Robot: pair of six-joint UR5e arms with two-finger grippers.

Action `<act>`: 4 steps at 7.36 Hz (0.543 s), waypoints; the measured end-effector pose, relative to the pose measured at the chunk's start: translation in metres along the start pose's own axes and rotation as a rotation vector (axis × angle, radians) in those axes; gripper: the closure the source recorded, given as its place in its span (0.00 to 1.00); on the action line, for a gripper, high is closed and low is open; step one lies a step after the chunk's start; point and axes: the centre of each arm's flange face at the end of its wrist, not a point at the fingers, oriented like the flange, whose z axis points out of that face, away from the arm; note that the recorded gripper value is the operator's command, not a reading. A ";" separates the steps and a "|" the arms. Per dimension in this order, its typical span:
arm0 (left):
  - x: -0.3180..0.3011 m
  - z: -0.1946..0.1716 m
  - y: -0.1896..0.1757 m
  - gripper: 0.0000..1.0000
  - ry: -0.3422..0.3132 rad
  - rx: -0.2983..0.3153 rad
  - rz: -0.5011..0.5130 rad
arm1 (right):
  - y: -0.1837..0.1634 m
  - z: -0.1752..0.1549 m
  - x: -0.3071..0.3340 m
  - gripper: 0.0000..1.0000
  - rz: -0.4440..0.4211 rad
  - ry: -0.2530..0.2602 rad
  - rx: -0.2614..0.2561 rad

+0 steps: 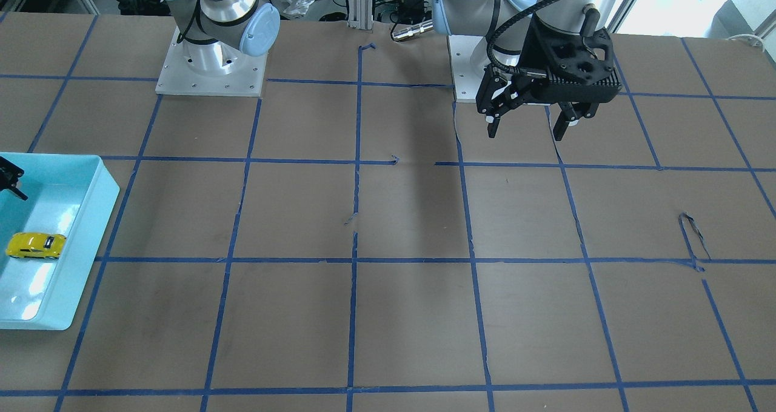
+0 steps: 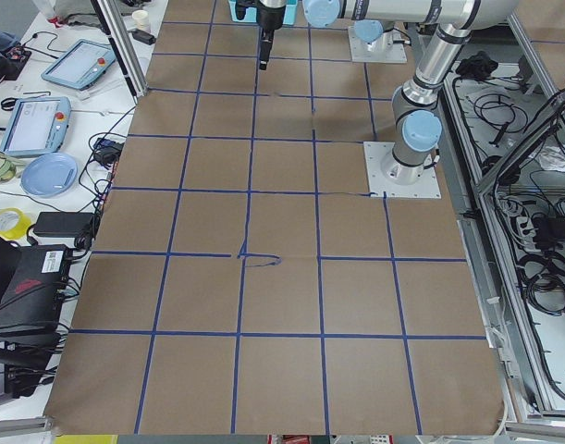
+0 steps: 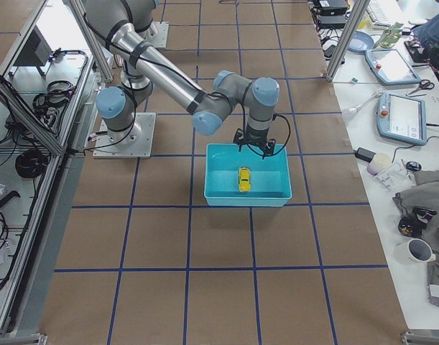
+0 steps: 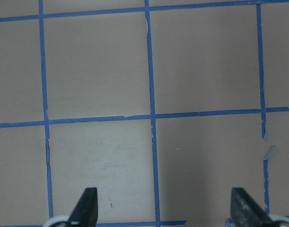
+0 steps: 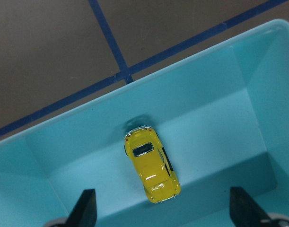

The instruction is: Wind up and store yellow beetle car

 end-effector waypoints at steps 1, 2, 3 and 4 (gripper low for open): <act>0.000 0.000 0.000 0.00 0.000 0.000 -0.002 | -0.021 -0.036 -0.019 0.00 0.161 0.025 0.001; 0.000 0.000 0.000 0.00 0.000 0.000 -0.003 | -0.039 -0.063 -0.039 0.00 0.360 0.022 0.003; -0.001 -0.001 0.000 0.00 -0.001 0.001 -0.003 | -0.059 -0.082 -0.060 0.00 0.572 0.004 0.006; -0.001 -0.001 0.000 0.00 -0.001 0.001 -0.003 | -0.091 -0.097 -0.082 0.00 0.717 0.001 0.011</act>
